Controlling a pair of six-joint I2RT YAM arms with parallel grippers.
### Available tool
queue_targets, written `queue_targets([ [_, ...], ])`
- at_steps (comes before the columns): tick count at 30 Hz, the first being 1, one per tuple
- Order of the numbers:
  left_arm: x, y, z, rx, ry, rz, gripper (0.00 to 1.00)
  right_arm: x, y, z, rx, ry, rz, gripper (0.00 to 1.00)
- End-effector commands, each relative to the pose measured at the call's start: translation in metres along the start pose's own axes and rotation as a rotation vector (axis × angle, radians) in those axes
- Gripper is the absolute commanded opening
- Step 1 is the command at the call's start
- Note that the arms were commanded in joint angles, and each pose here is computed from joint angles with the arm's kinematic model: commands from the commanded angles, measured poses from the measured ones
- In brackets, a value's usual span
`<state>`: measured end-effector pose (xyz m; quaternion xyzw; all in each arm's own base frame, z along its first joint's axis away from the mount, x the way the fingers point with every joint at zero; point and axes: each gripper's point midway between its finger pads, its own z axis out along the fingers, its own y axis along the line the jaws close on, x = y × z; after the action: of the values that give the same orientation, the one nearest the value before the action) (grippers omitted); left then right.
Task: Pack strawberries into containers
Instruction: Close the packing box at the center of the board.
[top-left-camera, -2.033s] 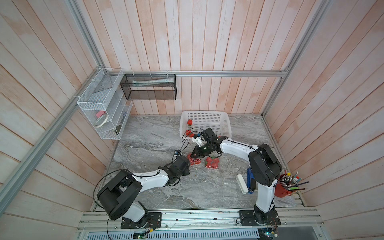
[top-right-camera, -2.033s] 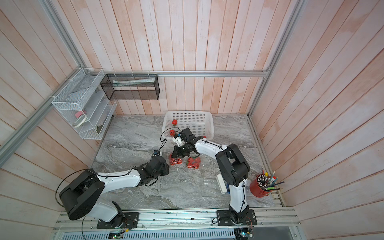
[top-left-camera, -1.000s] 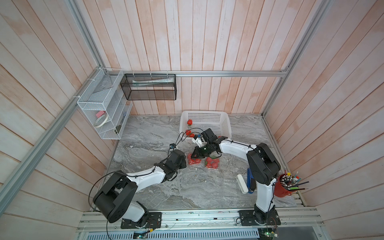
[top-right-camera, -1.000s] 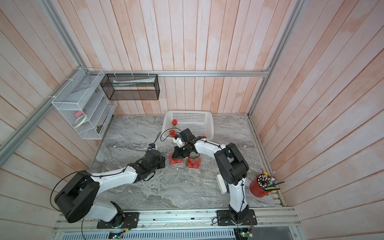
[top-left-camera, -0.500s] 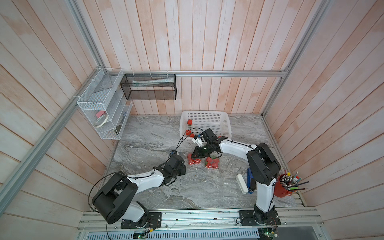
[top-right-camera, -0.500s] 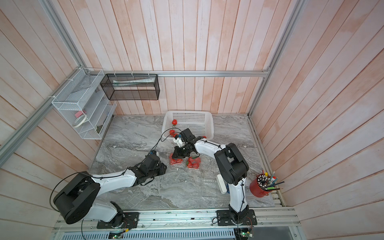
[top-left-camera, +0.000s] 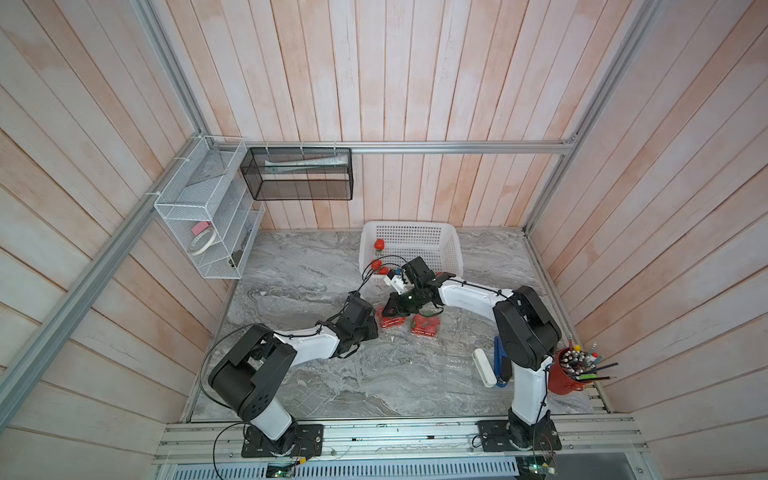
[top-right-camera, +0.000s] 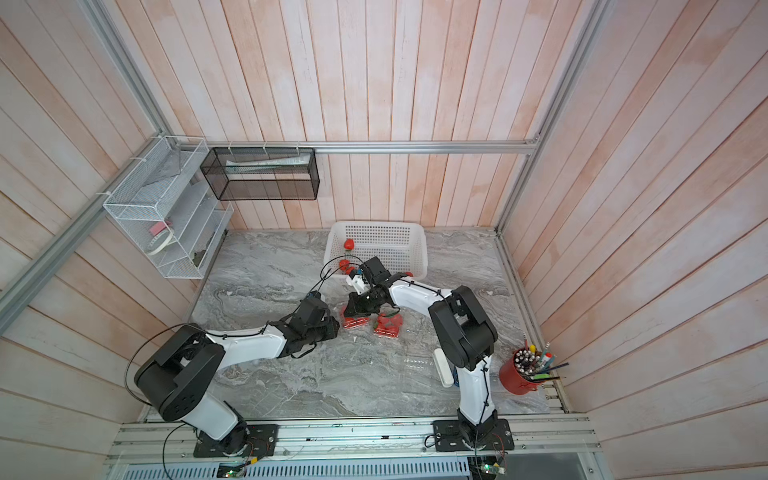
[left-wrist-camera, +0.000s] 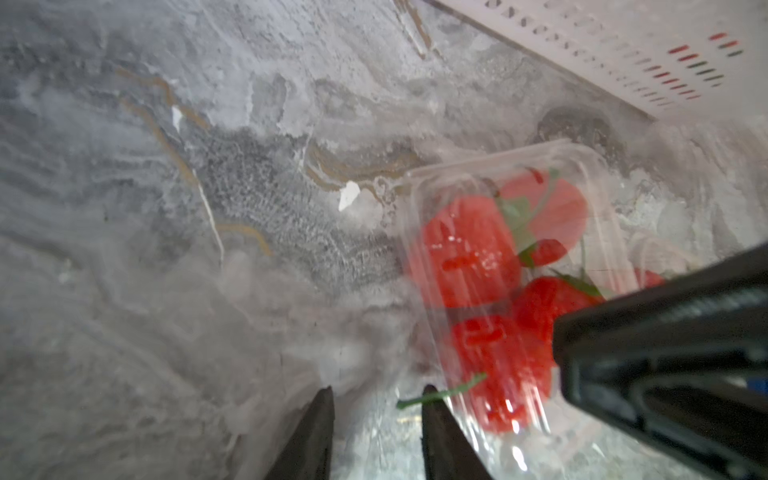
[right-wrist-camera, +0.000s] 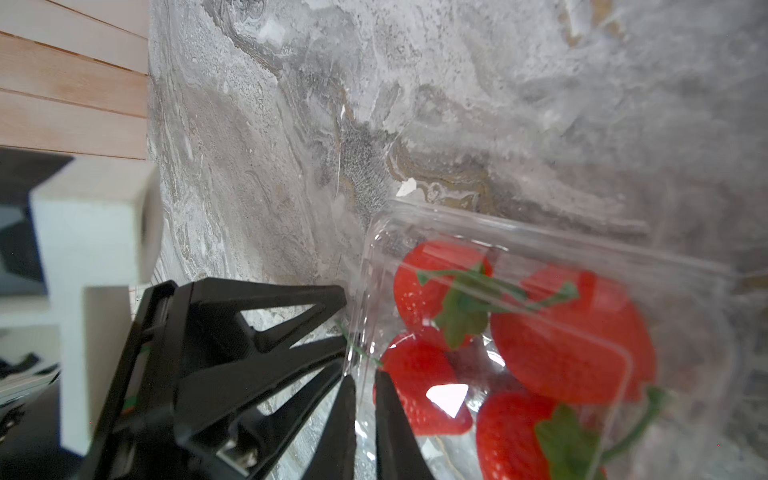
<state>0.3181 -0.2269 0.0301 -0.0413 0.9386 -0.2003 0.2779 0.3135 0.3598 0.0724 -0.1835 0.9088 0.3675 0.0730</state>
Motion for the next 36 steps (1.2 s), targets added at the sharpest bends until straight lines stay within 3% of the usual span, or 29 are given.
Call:
queue_targets([
  [1, -0.021, -0.005, 0.001, -0.005, -0.053, 0.041, 0.38, 0.006, -0.004, 0.003, -0.008, 0.017, 0.016, 0.13],
  [9, -0.034, 0.001, -0.008, -0.026, -0.084, 0.028, 0.42, 0.008, -0.009, 0.008, -0.001, 0.03, 0.02, 0.13],
  [17, -0.007, 0.004, -0.035, 0.062, -0.041, -0.098, 0.49, 0.015, -0.014, 0.007, 0.014, 0.029, 0.018, 0.13],
  [25, 0.017, -0.032, -0.039, 0.35, 0.033, -0.196, 0.8, 0.023, -0.025, 0.016, 0.01, 0.043, 0.032, 0.12],
  [34, 0.015, -0.062, -0.02, 0.527, 0.066, -0.26, 0.82, 0.021, -0.028, 0.014, 0.011, 0.034, 0.037, 0.12],
  [36, 0.014, -0.064, -0.016, 0.534, 0.069, -0.266, 0.77, 0.02, -0.028, 0.014, 0.007, 0.035, 0.038, 0.12],
])
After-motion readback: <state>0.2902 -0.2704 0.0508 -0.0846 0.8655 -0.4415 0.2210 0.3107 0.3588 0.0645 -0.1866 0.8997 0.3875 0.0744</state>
